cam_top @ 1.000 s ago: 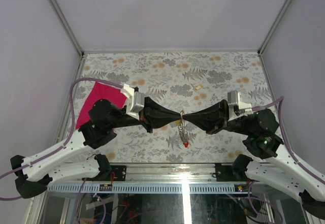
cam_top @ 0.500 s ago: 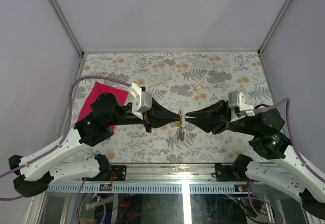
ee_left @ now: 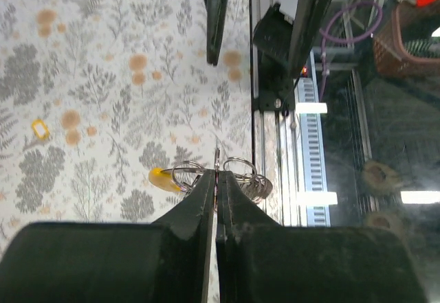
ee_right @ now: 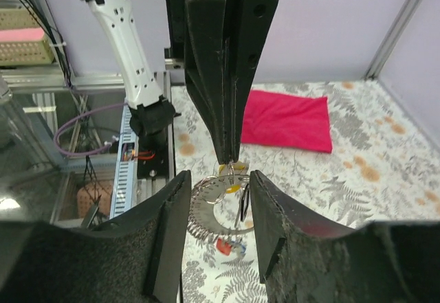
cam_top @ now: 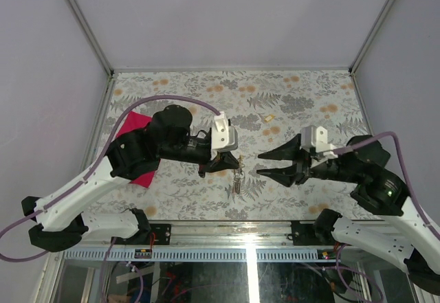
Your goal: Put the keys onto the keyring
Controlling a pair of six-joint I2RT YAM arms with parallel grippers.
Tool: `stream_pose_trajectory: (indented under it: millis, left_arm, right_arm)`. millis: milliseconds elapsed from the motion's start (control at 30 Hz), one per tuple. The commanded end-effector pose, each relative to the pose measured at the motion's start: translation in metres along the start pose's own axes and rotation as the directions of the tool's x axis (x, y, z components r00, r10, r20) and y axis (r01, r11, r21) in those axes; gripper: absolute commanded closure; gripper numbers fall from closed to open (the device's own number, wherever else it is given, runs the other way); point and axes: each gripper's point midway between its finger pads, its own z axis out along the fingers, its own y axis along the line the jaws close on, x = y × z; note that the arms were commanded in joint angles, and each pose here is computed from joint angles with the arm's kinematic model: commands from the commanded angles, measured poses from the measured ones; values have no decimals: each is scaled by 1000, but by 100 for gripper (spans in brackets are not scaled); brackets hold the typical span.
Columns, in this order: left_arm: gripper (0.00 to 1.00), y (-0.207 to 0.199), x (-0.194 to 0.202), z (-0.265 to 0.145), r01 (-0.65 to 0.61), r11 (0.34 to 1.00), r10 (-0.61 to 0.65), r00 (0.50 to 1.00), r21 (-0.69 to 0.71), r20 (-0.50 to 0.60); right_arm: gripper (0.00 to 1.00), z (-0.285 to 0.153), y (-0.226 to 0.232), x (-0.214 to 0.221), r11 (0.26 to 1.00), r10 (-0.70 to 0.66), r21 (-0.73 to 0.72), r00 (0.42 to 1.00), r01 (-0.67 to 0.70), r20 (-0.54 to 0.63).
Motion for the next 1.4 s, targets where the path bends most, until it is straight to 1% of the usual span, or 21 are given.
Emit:
stream_pose_trajectory:
  millis: [0,133,233,367,667,1100,1367]
  left_arm:
    - [100,-2,17,-13,-25,1000,24,988,-7,-151]
    - [100,-2,26,-11,-34,999,26,967,-25,-252]
    - [100,-5,30,-10,-42,999,32,955,-26,-296]
    - [100,-4,27,-11,-53,998,41,955,-34,-295]
    - [100,-5,24,-9,-60,998,48,955,-34,-292]
    - [100,-6,22,-7,-67,997,57,956,-25,-287]
    - [100,-8,22,-8,-69,997,60,958,-24,-280]
  right_arm:
    - [53,12,4,21,998,34,-55,998,-38,-59]
    - [54,23,7,30,993,58,-102,998,-62,-38]
    - [55,31,8,39,989,68,-130,997,-72,-32]
    - [57,38,10,52,983,83,-163,996,-89,-46]
    - [64,47,11,53,976,98,-195,995,-100,-19]
    - [67,54,8,67,974,110,-196,993,-116,-46]
    - [75,56,6,72,975,110,-188,992,-120,-62]
